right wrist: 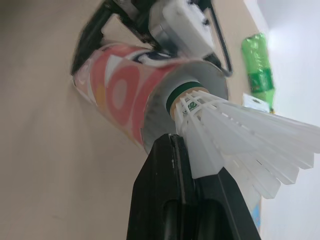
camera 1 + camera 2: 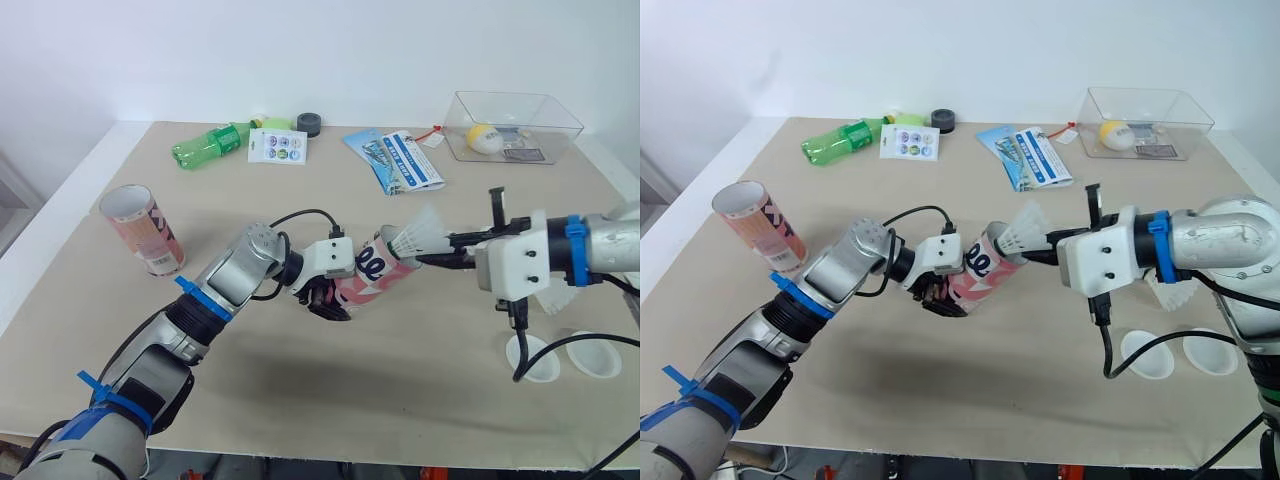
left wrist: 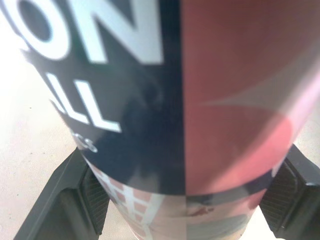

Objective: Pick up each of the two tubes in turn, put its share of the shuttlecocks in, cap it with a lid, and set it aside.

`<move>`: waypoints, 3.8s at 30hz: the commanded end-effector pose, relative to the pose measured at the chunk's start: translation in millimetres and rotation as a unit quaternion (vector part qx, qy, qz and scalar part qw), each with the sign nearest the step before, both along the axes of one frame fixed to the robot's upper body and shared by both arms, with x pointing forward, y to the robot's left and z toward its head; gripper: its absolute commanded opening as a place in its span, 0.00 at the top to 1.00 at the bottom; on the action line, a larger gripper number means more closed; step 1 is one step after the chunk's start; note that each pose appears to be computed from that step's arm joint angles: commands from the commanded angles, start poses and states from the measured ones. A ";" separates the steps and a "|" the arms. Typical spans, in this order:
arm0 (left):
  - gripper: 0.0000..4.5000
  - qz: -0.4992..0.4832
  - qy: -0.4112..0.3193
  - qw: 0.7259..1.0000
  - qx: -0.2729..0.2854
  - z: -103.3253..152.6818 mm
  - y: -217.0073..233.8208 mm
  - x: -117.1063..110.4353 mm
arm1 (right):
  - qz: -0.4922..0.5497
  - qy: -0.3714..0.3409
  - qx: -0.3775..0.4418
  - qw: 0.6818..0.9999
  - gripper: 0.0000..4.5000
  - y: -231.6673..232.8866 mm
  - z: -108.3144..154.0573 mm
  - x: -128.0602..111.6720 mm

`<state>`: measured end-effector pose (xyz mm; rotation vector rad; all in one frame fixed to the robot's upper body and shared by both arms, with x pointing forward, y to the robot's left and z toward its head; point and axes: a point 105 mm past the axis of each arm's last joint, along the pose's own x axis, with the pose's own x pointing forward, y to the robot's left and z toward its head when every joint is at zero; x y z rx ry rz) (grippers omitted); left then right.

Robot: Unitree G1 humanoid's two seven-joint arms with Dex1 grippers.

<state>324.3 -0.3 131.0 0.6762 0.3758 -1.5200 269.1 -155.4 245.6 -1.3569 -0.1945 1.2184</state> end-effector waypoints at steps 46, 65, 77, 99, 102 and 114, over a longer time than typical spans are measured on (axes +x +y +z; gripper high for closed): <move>0.21 -0.031 -0.067 0.997 0.021 12.8 -13.0 2.4 | 0.020 0.193 -0.130 0.972 0.99 59.5 -34.0 42.2; 0.21 -0.018 -0.051 0.998 0.018 5.2 -6.9 3.8 | 0.015 0.212 -0.012 0.977 0.73 40.4 18.2 27.9; 0.21 -0.018 -0.047 0.999 0.017 4.1 -6.9 4.0 | -0.061 0.219 0.047 0.973 0.28 1.9 21.6 20.7; 0.21 0.003 -0.056 0.998 -0.017 9.3 -7.0 9.7 | -0.049 0.231 0.111 0.965 0.98 3.6 30.2 27.5; 0.21 0.002 -0.053 0.998 -0.045 9.2 -6.7 7.0 | -0.069 0.248 0.177 0.950 0.98 -9.6 35.6 26.9; 0.21 0.014 -0.055 0.967 -0.250 5.0 -12.8 -10.1 | -0.245 0.317 0.366 0.840 0.98 -76.5 -3.2 -5.6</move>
